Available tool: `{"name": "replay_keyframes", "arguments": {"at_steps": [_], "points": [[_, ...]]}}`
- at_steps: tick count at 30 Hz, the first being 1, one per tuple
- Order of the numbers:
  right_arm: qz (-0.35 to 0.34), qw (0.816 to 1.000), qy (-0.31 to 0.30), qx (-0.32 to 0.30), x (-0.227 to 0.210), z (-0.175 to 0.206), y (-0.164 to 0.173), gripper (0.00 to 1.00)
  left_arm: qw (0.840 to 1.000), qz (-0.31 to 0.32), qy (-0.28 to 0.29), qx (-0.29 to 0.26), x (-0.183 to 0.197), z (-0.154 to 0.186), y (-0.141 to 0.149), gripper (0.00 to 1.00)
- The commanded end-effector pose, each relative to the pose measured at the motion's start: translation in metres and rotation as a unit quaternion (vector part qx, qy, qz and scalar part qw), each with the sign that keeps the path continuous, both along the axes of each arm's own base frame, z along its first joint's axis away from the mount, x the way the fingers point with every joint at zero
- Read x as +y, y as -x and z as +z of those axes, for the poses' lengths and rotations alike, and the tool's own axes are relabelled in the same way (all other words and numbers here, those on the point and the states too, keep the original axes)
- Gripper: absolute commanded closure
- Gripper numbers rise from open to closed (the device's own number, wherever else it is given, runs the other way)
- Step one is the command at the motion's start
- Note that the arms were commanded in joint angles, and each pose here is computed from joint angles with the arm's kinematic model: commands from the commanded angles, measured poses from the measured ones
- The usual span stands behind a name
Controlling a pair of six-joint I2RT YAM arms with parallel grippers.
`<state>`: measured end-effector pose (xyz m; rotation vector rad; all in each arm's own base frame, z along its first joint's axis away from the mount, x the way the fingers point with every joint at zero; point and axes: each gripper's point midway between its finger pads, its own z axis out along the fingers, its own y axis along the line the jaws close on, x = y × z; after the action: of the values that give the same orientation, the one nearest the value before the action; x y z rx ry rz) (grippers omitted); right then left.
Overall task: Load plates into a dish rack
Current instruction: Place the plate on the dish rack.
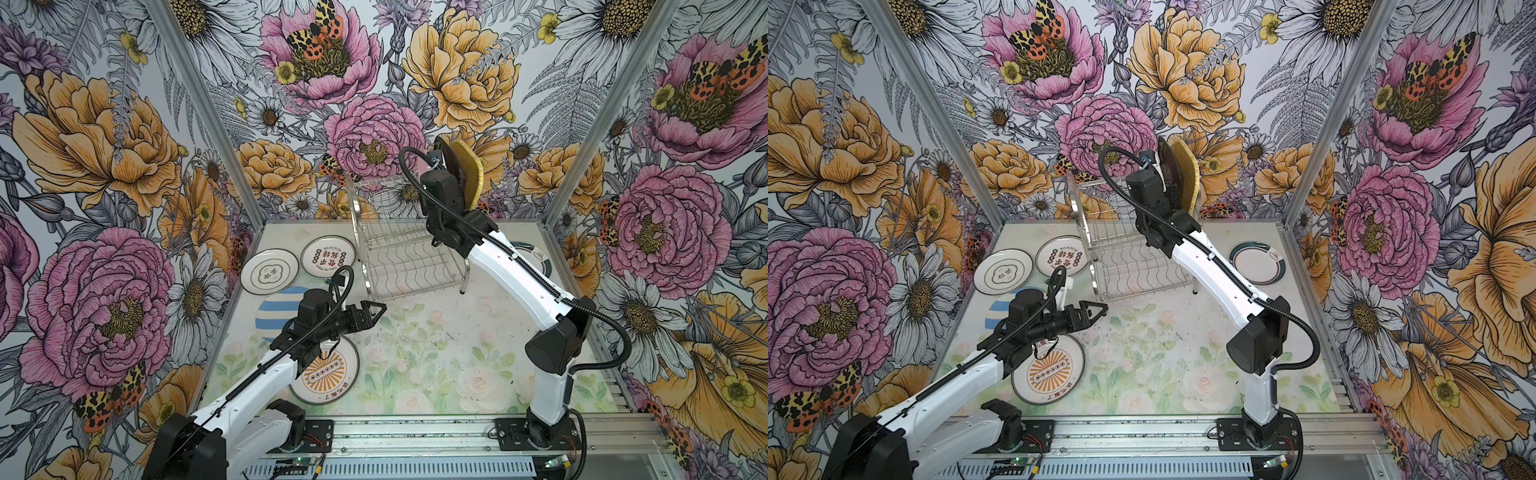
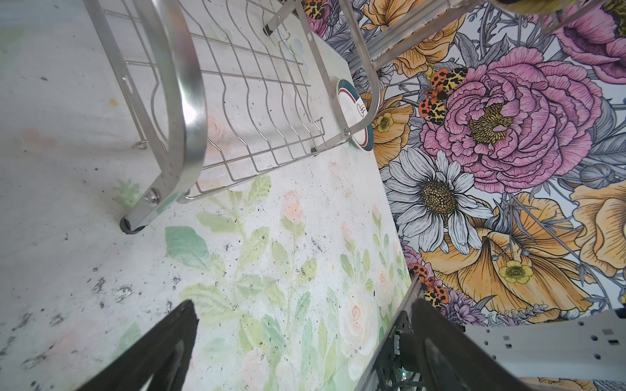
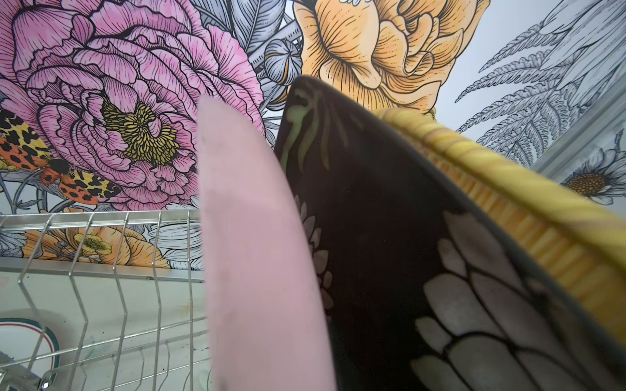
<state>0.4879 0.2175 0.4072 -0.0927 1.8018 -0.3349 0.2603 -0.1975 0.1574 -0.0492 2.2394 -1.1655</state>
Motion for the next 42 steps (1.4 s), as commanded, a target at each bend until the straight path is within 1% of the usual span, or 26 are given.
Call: {"name": "replay_keyframes", "arguments": {"at_steps": [1, 3, 6, 15, 17, 20, 21, 24, 26, 27, 34, 38, 42], "points": [[-0.003, 1.0, -0.021, -0.017, -0.01, 0.016, 0.005, 0.96, 1.0, -0.007, 0.005, -0.014, -0.001, 0.003, -0.001, 0.01], [-0.003, 1.0, -0.021, -0.017, -0.01, 0.016, 0.006, 0.87, 1.0, -0.006, 0.005, -0.014, -0.001, 0.003, -0.001, 0.01], [-0.003, 1.0, -0.021, -0.017, -0.012, 0.017, 0.008, 0.8, 1.0, -0.005, 0.006, -0.013, 0.0, 0.003, -0.001, 0.01], [-0.003, 0.999, -0.025, -0.022, -0.018, 0.025, 0.017, 0.67, 1.0, -0.005, 0.007, -0.014, -0.001, 0.004, -0.001, 0.01], [-0.001, 0.999, -0.027, -0.024, -0.019, 0.027, 0.019, 0.62, 1.0, -0.004, 0.007, -0.014, 0.0, 0.004, -0.001, 0.01], [0.001, 0.999, -0.031, -0.026, -0.021, 0.03, 0.022, 0.6, 1.0, -0.004, 0.007, -0.014, 0.0, 0.004, -0.001, 0.01], [0.002, 0.999, -0.034, -0.026, -0.021, 0.03, 0.023, 0.58, 1.0, -0.003, 0.006, -0.013, 0.0, 0.004, -0.001, 0.01], [0.006, 0.999, -0.044, -0.026, -0.022, 0.031, 0.027, 0.56, 1.0, -0.001, 0.005, -0.013, 0.001, 0.004, -0.001, 0.01], [0.009, 0.998, -0.049, -0.026, -0.022, 0.031, 0.03, 0.5, 1.0, 0.001, 0.004, -0.012, 0.001, 0.004, 0.0, 0.01], [0.009, 0.998, -0.051, -0.027, -0.023, 0.033, 0.031, 0.49, 1.0, 0.002, 0.004, -0.012, 0.002, 0.004, 0.0, 0.01], [0.022, 0.997, -0.068, -0.03, -0.026, 0.038, 0.043, 0.33, 1.0, 0.01, -0.001, -0.014, 0.005, 0.007, 0.001, 0.01], [0.03, 0.996, -0.074, -0.033, -0.027, 0.043, 0.051, 0.27, 1.0, 0.013, -0.003, -0.015, 0.005, 0.008, 0.002, 0.01], [0.038, 0.995, -0.08, -0.038, -0.028, 0.05, 0.059, 0.25, 1.0, 0.017, -0.006, -0.015, 0.006, 0.009, 0.003, 0.01]]}}
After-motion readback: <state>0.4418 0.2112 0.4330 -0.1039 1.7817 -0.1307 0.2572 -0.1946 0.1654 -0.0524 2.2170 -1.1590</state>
